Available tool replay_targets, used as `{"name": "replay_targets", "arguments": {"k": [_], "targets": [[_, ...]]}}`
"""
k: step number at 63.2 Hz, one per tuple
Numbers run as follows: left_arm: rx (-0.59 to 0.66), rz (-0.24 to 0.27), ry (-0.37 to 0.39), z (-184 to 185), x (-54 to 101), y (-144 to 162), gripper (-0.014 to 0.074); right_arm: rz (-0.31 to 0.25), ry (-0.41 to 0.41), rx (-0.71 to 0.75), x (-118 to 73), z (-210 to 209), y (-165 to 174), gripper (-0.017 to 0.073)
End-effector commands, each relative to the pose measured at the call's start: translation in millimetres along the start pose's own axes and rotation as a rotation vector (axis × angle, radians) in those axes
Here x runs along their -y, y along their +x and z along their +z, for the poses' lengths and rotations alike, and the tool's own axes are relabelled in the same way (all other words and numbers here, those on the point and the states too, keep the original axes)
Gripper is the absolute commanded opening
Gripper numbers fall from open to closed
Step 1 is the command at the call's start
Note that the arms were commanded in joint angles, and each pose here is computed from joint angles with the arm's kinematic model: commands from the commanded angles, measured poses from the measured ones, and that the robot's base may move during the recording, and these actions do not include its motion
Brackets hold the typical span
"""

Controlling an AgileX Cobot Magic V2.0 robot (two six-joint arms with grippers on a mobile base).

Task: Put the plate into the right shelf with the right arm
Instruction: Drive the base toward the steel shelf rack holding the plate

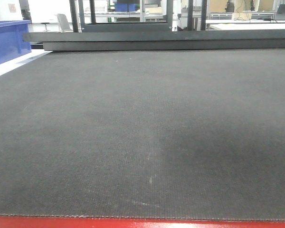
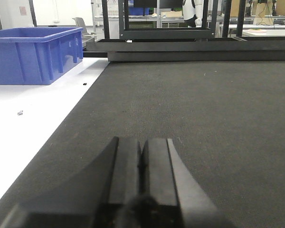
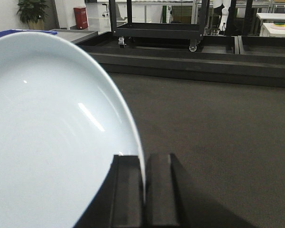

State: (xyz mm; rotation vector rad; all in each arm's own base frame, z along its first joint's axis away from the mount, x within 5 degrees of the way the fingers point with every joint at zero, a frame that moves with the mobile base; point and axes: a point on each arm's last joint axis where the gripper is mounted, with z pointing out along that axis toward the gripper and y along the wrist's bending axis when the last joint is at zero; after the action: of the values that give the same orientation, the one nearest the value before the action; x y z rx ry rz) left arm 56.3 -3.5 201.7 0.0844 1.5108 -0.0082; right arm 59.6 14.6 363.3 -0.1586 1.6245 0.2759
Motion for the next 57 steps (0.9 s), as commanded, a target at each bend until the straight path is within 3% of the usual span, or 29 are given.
{"name": "replay_targets", "arguments": {"k": [1, 57], "targets": [[0.09, -0.004, -0.024, -1.0, -2.0, -5.9, -0.0047, -0.025, -0.012, 0.115, -1.7, -2.7, -16.9, 0.0054], [0.09, -0.004, -0.024, -1.0, -2.0, -5.9, -0.0047, -0.025, -0.012, 0.115, -1.7, -2.7, -16.9, 0.0054]]}}
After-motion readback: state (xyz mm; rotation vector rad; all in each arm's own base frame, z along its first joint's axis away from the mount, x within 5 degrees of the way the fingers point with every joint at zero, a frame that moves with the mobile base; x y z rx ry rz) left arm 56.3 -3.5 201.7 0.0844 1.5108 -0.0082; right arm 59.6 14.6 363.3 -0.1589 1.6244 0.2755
